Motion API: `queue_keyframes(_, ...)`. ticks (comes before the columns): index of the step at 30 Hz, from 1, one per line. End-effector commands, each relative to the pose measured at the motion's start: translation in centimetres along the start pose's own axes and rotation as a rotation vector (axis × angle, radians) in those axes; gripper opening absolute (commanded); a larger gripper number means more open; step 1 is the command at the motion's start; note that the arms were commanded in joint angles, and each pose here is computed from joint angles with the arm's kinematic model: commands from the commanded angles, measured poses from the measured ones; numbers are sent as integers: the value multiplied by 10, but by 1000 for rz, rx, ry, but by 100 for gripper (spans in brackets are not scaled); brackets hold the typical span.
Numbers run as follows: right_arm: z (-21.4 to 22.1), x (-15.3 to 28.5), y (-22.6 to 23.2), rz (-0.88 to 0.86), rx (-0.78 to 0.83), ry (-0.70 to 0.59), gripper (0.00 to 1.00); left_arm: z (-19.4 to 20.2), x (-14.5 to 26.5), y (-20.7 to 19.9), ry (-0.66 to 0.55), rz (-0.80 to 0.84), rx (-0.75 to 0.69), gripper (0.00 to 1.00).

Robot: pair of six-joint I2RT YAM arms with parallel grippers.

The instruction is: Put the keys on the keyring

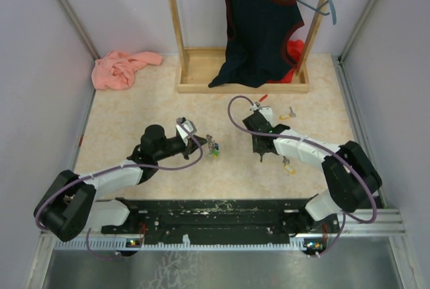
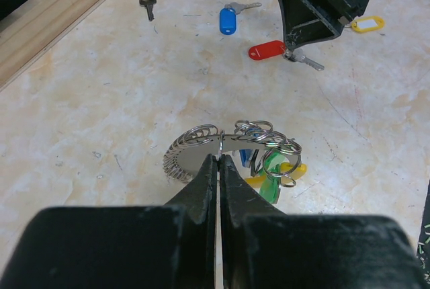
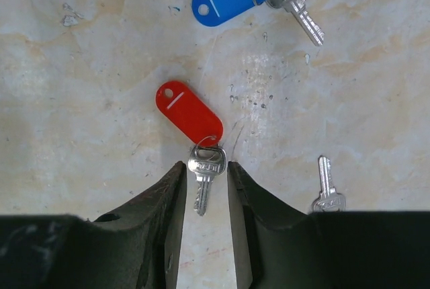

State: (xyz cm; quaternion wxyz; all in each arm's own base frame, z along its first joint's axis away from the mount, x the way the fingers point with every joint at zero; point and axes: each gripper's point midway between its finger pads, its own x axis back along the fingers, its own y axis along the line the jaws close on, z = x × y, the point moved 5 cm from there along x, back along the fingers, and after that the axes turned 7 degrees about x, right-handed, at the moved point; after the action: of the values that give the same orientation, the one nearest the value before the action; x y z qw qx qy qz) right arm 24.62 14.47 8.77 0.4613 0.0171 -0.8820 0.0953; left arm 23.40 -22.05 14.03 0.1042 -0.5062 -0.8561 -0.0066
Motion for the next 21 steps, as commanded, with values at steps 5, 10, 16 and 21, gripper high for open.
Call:
queue_keyframes(5, -16, -12, 6, 20, -29, -19, 29, -5, -3, 1, 6, -1, 5, 1)
queue_keyframes(10, -18, -15, 6, 34, -25, -19, 28, -5, -4, 1, 11, 7, 4, 1)
queue_keyframes(16, -22, -14, 6, 34, -21, -26, 27, -5, -4, 0, 13, 12, 7, 1)
queue_keyframes(21, -22, -16, 5, 45, -16, -21, 24, -4, -5, -1, 20, 30, 10, 1)
